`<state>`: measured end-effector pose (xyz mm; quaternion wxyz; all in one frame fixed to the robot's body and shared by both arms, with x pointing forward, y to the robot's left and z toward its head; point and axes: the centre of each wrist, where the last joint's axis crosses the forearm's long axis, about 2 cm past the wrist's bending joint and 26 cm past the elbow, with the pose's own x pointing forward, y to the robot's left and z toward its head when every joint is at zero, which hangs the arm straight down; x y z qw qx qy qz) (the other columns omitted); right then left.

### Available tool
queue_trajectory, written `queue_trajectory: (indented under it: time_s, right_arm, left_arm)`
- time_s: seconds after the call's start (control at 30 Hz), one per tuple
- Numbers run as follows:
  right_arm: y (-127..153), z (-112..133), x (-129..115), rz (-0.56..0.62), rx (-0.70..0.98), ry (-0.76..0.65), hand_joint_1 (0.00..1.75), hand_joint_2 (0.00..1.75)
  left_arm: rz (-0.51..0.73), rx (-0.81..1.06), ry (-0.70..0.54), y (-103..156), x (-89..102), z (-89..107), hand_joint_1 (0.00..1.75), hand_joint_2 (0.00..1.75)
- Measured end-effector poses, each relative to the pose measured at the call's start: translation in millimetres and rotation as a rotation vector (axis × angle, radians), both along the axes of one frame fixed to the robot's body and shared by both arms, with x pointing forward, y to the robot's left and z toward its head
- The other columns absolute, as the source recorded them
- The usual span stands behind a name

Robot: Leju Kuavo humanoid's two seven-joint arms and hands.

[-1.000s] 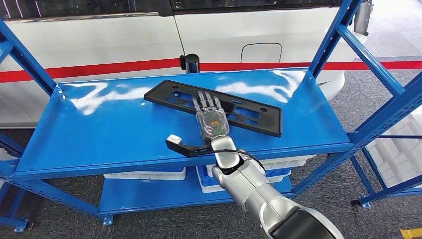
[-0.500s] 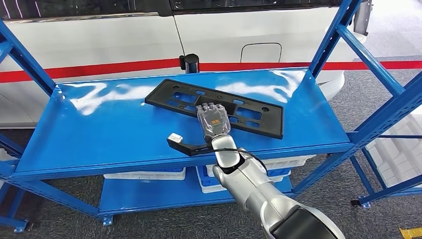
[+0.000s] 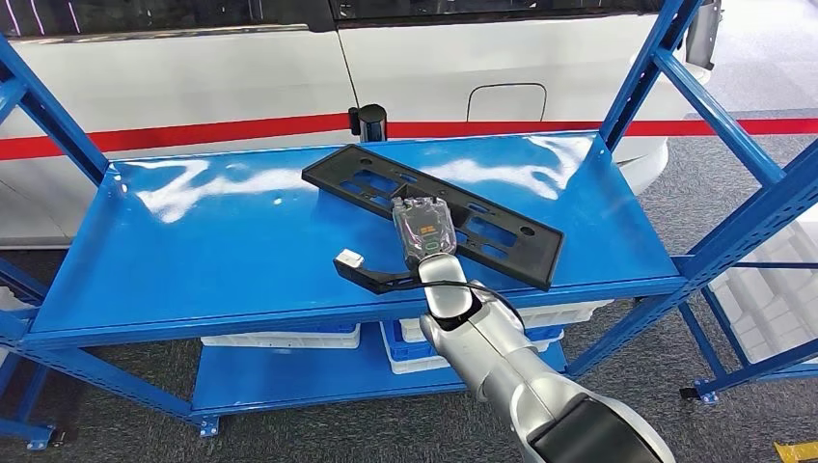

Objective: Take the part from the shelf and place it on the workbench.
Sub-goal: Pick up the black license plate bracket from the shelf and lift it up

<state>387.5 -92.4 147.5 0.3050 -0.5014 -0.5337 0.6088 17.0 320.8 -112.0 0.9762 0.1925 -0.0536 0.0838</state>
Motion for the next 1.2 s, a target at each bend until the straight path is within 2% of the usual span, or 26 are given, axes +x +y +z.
queue_trajectory:
  time_s: [0.4,0.53,0.83,1.03,1.2]
  right_arm:
    - [-5.4,2.6,5.1,-0.013,0.0,-0.014,1.75,1.75]
    - [-14.9,-0.7,7.3,-0.037,0.001,-0.033,1.75,1.75]
    - [-41.0,-9.4,10.9,-0.076,-0.003,-0.139,1.75,1.75]
    - [-45.1,-10.4,10.7,-0.05,-0.013,-0.188,1.75,1.75]
    - [-43.4,0.0,14.8,-0.013,0.005,-0.262,1.75,1.75]
  left_arm:
    - [0.015,0.02,-0.005,2.0,-2.9,0.0,0.0,0.0]
    - [0.006,0.017,-0.02,4.2,-6.1,-0.1,0.0,0.0]
    - [-0.003,0.022,-0.002,7.2,-7.6,0.0,0.0,0.0]
    - [0.005,0.036,0.006,6.6,-7.7,0.1,0.0,0.0]
    - [0.015,0.054,0.011,2.2,-7.7,0.1,0.0,0.0]
